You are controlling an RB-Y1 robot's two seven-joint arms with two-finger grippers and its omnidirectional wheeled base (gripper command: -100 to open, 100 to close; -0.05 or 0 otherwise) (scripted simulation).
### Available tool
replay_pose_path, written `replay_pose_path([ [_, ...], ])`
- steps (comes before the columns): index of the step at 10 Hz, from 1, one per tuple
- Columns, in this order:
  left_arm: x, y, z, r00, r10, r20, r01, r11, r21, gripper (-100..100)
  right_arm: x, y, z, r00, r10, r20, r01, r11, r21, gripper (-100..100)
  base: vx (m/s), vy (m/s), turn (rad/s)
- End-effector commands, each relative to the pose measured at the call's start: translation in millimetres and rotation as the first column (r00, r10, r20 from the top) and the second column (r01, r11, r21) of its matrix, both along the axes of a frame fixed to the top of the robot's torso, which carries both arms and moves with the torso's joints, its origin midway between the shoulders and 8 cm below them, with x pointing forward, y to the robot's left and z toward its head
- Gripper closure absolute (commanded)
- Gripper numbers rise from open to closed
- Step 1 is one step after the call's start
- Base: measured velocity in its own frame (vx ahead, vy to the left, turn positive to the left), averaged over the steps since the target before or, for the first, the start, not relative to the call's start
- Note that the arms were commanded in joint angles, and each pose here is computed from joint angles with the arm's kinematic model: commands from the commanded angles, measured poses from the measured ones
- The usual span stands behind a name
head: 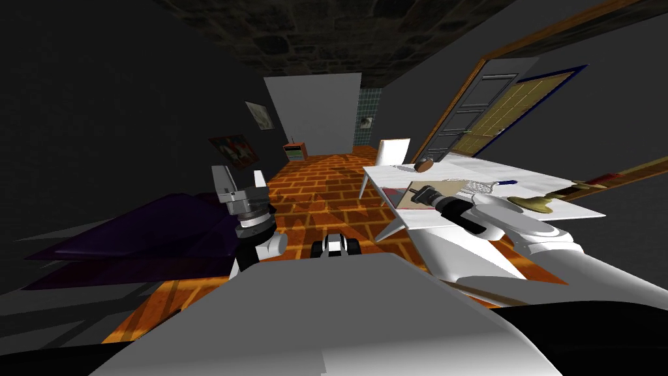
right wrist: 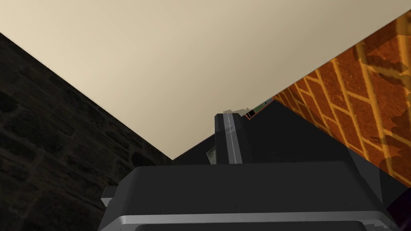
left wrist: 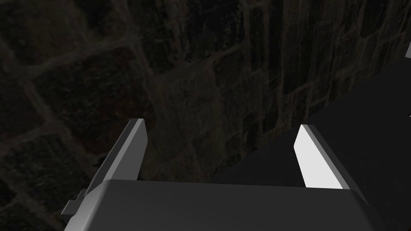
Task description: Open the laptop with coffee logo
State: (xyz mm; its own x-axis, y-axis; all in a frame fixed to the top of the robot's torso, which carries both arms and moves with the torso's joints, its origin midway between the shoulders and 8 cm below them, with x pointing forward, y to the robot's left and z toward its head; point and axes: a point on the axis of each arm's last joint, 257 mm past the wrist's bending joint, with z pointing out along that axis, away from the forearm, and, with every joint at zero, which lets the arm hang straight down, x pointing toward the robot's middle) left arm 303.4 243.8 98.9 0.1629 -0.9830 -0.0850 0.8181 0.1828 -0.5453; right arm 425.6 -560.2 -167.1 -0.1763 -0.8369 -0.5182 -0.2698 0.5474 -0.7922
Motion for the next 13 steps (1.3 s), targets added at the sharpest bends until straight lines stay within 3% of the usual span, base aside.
replay_pose_path([
  [1, 0.0, 0.0, 0.0, 1.0, 0.0, 0.0, 0.0, 1.0, 0.0, 0, -5.9, -18, 3.2, 0.998, -0.025, -0.05, 0.026, 1.0, 0.015, 100, 0.056, 0.057, 0.041],
  [3, 0.0, 0.0, 0.0, 1.0, 0.0, 0.0, 0.0, 1.0, 0.0, 0, -1.1, -19, 13.2, 0.998, -0.009, -0.056, 0.008, 1.0, -0.02, 100, 0.029, 0.041, 0.01],
  [4, 0.0, 0.0, 0.0, 1.0, 0.0, 0.0, 0.0, 1.0, 0.0, 0, -3.0, -17, 9.9, 0.998, -0.012, -0.054, 0.011, 1.0, -0.012, 100, 0.004, 0.008, 0.002],
  [5, 0.0, 0.0, 0.0, 1.0, 0.0, 0.0, 0.0, 1.0, 0.0, 0, 4.7, -32, 26.7, 0.998, -0.058, 0.0, 0.058, 0.998, -0.014, -100, 0.013, 0.065, -0.019],
  [7, 0.0, 0.0, 0.0, 1.0, 0.0, 0.0, 0.0, 1.0, 0.0, 0, 11.2, -48, 44.3, 0.992, -0.108, 0.059, 0.109, 0.994, -0.011, -100, 0.012, 0.114, -0.03],
  [9, 0.0, 0.0, 0.0, 1.0, 0.0, 0.0, 0.0, 1.0, 0.0, 0, 9.0, -43, 41.0, 0.995, -0.094, 0.042, 0.095, 0.995, -0.012, -100, 0.003, 0.033, -0.004],
  [10, 0.0, 0.0, 0.0, 1.0, 0.0, 0.0, 0.0, 1.0, 0.0, 0, 9.0, -43, 40.9, 0.995, -0.094, 0.042, 0.094, 0.995, -0.012, 100, 0.0, 0.007, 0.0],
  [13, 0.0, 0.0, 0.0, 1.0, 0.0, 0.0, 0.0, 1.0, 0.0, 0, -0.4, -45, 36.6, 0.997, -0.067, -0.044, 0.067, 0.998, -0.012, 100, 0.113, 0.016, -0.081],
])
